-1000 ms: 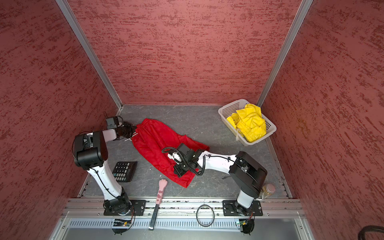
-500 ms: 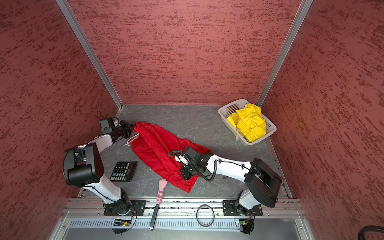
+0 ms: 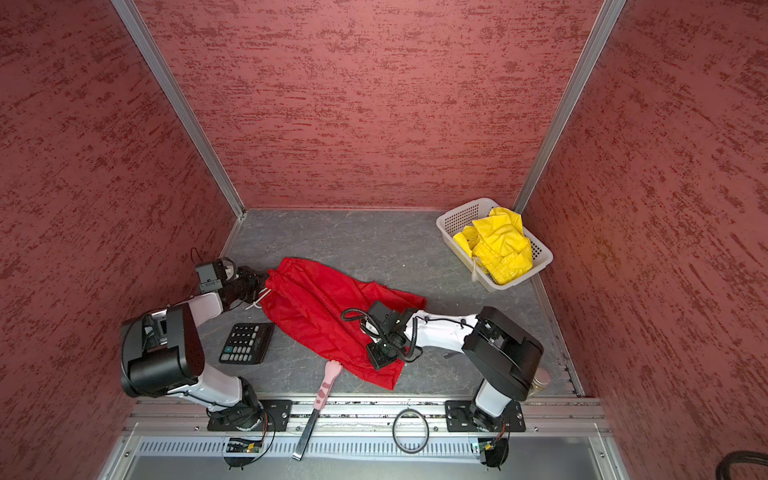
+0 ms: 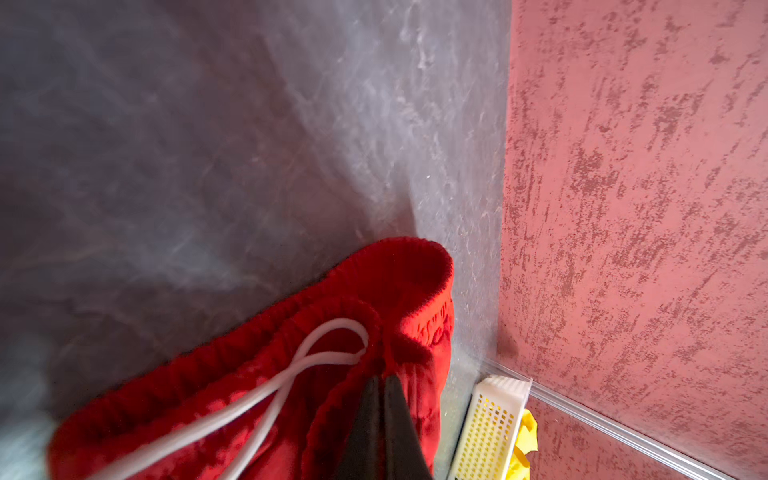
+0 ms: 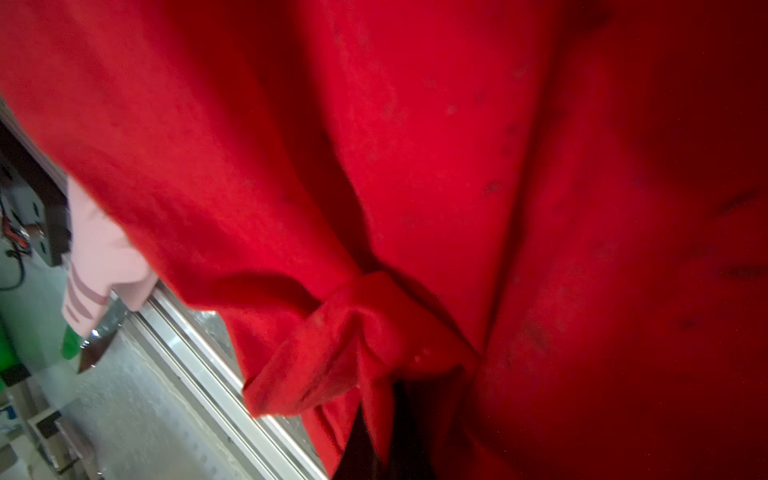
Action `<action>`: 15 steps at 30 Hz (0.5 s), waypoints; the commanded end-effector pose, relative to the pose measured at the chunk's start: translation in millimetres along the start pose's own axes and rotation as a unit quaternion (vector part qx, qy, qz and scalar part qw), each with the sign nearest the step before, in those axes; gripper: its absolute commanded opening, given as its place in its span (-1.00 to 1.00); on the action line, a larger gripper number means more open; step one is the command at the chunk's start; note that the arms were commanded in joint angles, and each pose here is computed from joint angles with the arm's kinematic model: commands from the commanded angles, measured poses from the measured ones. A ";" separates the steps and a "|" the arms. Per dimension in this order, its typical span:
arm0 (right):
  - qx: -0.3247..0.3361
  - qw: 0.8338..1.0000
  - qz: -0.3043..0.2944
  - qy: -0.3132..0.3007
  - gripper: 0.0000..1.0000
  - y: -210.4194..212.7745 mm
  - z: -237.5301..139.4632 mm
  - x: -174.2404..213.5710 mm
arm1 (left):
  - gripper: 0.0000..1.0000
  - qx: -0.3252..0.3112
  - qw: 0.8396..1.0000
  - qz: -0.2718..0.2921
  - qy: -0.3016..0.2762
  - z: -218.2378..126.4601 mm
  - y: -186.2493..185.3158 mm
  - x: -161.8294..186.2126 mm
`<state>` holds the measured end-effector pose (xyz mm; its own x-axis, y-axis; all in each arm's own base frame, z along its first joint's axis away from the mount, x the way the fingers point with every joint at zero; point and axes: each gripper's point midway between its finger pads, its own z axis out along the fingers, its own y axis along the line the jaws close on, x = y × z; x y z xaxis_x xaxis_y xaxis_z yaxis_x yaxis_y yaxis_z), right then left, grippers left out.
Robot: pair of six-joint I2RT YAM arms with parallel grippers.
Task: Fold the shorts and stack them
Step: 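Stretch the shorts toward the basket with the right gripper while the left holds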
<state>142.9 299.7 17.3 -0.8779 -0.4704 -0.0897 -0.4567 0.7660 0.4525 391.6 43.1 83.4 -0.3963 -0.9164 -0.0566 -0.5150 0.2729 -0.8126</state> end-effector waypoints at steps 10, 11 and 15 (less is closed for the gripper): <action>0.130 0.961 0.238 -0.045 -1.00 -188.5 -11.9 -83.0 | -0.93 0.054 0.995 0.079 -0.002 56.8 -98.2 -19.9; 0.125 0.956 0.256 -0.074 -1.00 -200.3 -25.9 -96.0 | -0.92 0.058 0.995 0.082 -0.005 57.6 -104.3 -24.1; 0.089 0.952 0.256 -0.144 -1.00 -193.3 -65.9 -130.2 | -0.91 0.065 0.994 0.090 -0.014 57.0 -119.5 -36.0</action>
<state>370.9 215.0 21.6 -0.9767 0.0803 -0.1990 -0.0287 0.8700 0.4922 503.7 19.5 144.5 -0.4623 -0.8637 -0.2008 -0.3354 0.3799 -0.8621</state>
